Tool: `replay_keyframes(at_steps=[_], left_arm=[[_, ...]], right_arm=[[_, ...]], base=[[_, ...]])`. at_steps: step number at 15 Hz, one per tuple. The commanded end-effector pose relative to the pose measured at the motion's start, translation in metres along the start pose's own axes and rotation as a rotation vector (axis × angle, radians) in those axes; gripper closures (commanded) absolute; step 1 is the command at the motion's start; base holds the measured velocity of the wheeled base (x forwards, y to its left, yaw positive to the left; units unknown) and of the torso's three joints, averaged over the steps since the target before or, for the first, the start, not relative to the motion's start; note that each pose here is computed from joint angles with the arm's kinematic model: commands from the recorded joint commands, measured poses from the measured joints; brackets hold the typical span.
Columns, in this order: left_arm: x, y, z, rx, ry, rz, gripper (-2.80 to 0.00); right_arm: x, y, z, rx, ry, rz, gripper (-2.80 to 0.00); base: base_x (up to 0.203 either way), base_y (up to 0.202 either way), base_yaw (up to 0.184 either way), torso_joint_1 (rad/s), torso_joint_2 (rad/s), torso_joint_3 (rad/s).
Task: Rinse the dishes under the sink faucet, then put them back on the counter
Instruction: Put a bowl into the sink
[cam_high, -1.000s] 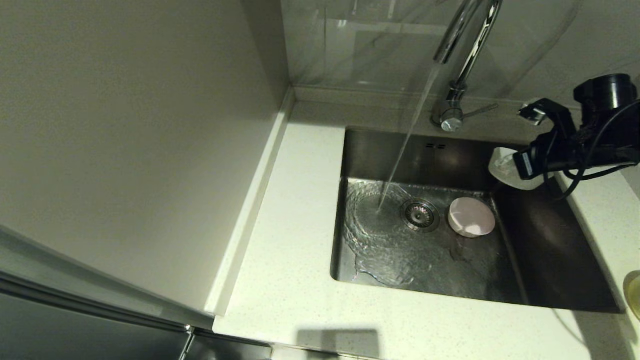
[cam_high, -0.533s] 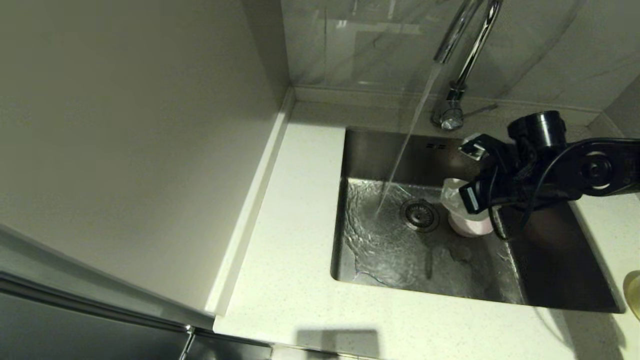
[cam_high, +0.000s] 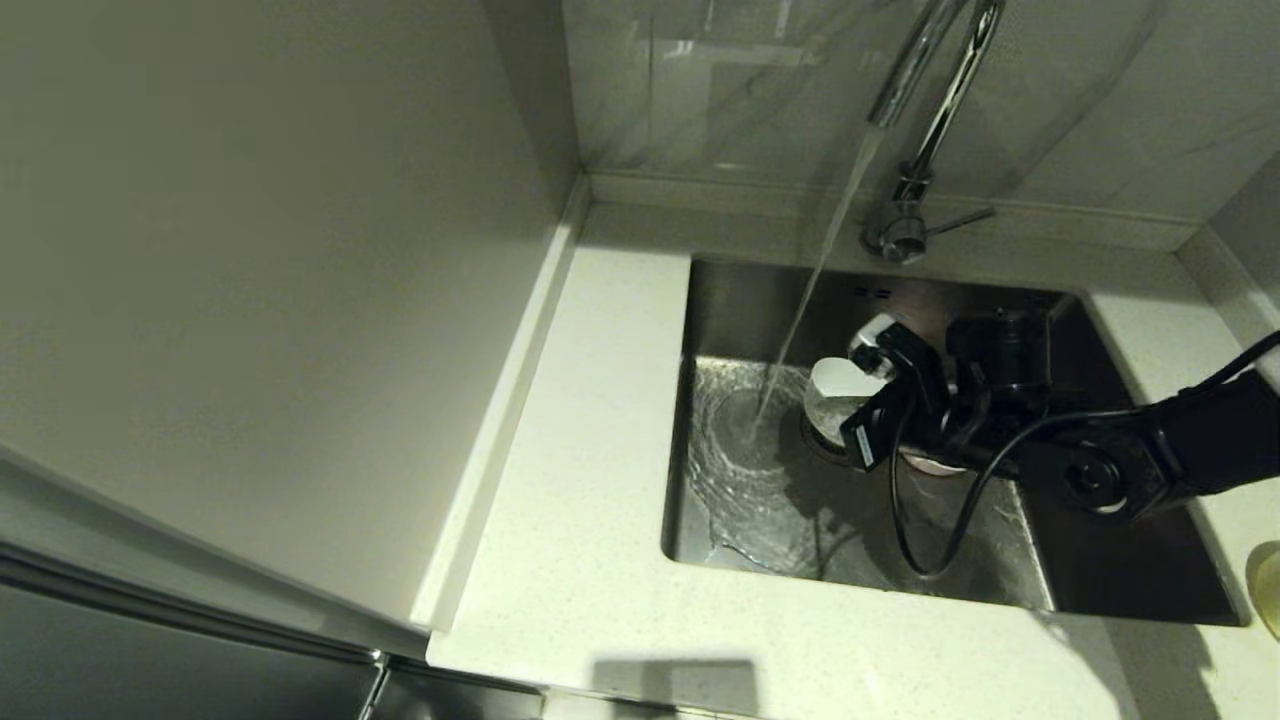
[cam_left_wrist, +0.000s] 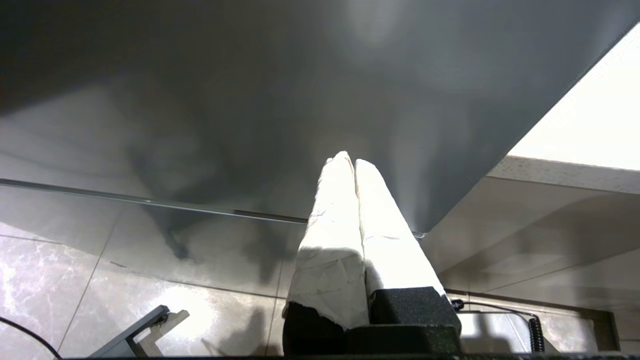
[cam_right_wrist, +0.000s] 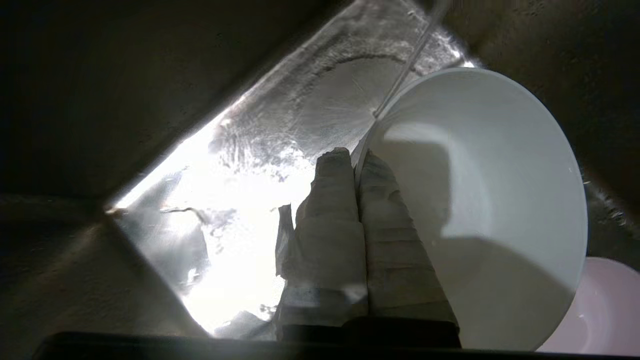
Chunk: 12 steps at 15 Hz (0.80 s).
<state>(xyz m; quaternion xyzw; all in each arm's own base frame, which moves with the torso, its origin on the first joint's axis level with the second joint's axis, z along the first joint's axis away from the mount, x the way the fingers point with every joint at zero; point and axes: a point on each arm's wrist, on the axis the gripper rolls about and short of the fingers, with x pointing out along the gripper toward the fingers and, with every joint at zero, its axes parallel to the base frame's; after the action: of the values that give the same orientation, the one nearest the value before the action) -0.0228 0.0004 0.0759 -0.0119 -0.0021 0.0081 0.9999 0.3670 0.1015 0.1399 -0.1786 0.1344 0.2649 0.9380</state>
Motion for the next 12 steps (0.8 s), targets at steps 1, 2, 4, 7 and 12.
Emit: replay_keyframes(at_steps=[1, 2, 4, 7, 12], left_arm=[[0.0, 0.0, 0.0, -0.001, -0.002, 0.001, 0.0], [0.0, 0.0, 0.0, -0.001, -0.002, 0.001, 0.0], [0.0, 0.0, 0.0, -0.001, -0.002, 0.001, 0.0], [0.0, 0.0, 0.0, -0.001, -0.002, 0.001, 0.0], [0.0, 0.0, 0.0, -0.001, -0.002, 0.001, 0.0]], right_arm=[[0.014, 0.009, -0.021, -0.016, 0.025, 0.02, 0.0], [0.017, 0.01, -0.025, -0.016, 0.033, 0.02, 0.0], [0.026, 0.009, -0.029, -0.017, 0.041, -0.005, 0.0], [0.035, 0.006, -0.027, -0.022, 0.029, -0.017, 0.0], [0.057, 0.001, -0.033, -0.026, 0.044, -0.07, 0.0]], base=[[0.0, 0.0, 0.0, 0.0, 0.0, 0.0], [0.0, 0.0, 0.0, 0.0, 0.0, 0.0], [0.0, 0.0, 0.0, 0.0, 0.0, 0.0], [0.0, 0.0, 0.0, 0.0, 0.0, 0.0], [0.0, 0.0, 0.0, 0.0, 0.0, 0.0]])
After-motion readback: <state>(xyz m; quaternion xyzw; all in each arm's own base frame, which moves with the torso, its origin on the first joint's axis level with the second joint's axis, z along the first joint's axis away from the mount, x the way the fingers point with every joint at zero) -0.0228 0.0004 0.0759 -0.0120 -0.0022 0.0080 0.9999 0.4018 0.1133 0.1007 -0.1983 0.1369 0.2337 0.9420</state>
